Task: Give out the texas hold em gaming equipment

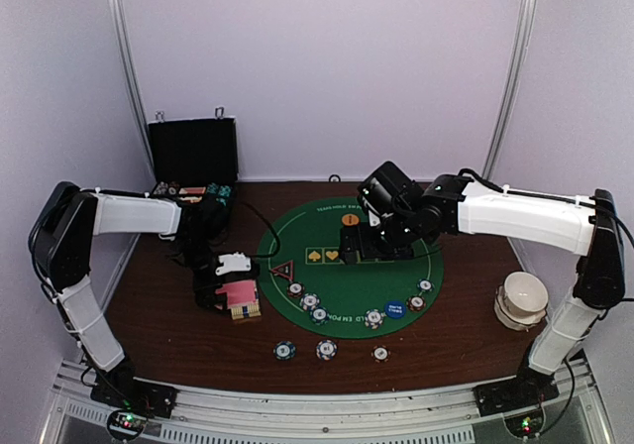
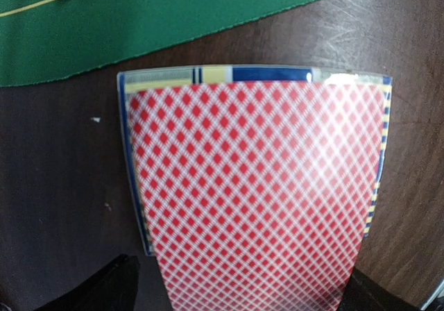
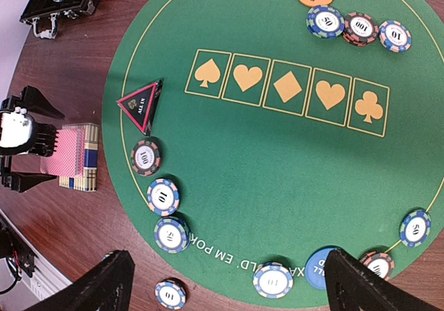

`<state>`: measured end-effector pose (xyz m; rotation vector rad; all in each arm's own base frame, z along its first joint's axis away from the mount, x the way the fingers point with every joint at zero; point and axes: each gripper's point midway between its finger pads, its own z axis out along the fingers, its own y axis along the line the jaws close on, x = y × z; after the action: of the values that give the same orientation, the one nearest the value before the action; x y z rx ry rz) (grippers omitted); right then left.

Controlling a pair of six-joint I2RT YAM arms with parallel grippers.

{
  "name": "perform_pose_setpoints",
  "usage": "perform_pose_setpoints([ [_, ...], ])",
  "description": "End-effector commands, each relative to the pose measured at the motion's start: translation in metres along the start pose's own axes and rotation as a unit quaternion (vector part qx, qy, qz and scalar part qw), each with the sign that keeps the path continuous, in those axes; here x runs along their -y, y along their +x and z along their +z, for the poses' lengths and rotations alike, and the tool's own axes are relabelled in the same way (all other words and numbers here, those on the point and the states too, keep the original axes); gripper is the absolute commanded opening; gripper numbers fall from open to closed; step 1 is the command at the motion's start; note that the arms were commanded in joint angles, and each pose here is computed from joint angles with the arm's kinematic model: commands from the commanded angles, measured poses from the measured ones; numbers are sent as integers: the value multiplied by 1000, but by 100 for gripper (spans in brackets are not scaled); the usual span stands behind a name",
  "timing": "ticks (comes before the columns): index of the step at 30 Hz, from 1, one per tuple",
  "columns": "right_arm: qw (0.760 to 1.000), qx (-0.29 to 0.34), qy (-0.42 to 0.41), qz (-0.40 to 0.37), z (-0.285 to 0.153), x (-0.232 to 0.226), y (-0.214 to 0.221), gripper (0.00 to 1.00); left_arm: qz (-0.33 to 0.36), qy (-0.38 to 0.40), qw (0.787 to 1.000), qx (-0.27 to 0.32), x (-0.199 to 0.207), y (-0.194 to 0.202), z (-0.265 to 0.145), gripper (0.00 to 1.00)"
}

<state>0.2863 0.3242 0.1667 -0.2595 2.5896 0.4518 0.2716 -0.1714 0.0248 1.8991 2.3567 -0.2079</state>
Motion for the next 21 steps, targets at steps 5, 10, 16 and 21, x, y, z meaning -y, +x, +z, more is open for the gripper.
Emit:
perform_pose_setpoints([
  [5, 1000, 5, -7, -2, -11, -4, 2, 100, 13, 3, 1000, 0, -4, -4, 12, 98],
  [10, 1000, 6, -8, -1, -12, -2, 4, 99, 12, 5, 1000, -3, -4, -3, 16, 98],
  [16, 1000, 9, -10, 1, -11, -3, 3, 99, 5, 3, 1000, -13, -3, 3, 20, 97],
  [21, 1000, 8, -10, 1, -9, -3, 4, 99, -6, -8, 1000, -11, -3, 5, 20, 98],
])
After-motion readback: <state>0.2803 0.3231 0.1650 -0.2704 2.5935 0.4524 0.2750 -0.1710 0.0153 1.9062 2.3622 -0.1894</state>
